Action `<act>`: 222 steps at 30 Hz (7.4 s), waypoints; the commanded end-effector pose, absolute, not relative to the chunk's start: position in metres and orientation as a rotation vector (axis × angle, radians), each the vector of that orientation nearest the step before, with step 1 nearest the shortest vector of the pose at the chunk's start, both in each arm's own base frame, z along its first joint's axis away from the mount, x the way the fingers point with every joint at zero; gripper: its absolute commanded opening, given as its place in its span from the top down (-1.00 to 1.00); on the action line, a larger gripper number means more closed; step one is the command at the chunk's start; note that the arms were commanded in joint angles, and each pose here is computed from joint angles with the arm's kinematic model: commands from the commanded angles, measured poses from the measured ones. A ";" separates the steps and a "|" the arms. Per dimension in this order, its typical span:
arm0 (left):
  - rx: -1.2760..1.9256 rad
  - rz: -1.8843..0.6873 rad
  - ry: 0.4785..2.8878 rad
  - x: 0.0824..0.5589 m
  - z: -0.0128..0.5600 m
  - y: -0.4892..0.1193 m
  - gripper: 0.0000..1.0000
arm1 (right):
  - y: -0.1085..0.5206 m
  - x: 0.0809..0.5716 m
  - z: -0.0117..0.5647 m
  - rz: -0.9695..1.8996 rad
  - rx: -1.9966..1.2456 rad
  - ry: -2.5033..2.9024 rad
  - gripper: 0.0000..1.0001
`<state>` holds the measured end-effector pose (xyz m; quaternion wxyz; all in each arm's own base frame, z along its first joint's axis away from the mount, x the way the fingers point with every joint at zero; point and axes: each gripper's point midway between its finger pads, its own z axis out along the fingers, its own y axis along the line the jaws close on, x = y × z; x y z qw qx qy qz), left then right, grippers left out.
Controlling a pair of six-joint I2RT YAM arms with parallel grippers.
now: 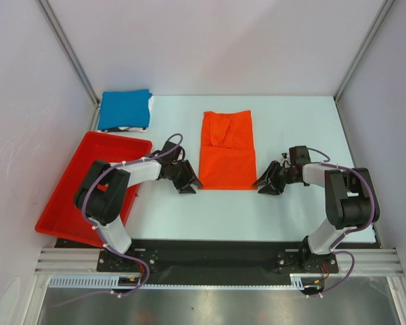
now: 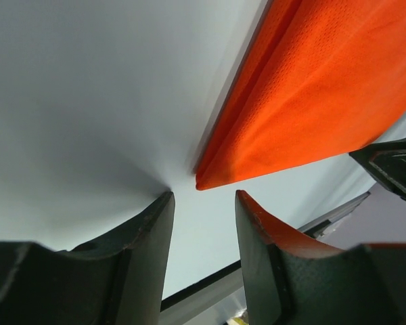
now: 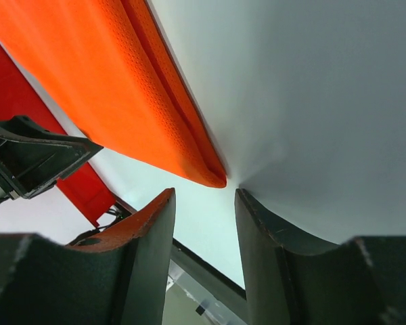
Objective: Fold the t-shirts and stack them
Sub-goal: Fold the tshirt
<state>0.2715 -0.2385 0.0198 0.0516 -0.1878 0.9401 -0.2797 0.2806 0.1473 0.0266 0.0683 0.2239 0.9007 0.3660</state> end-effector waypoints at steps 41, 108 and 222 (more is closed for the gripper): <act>-0.965 -0.524 2.934 0.260 -0.036 -0.194 0.17 | 0.145 0.281 0.005 1.022 0.856 2.712 0.01; -0.723 -0.612 2.949 0.282 -0.023 -0.202 1.00 | 0.115 0.269 -0.037 0.802 1.460 2.477 0.07; -0.283 -0.546 2.379 0.493 0.188 -0.223 -0.06 | 0.138 0.539 0.145 0.957 0.321 2.452 -0.30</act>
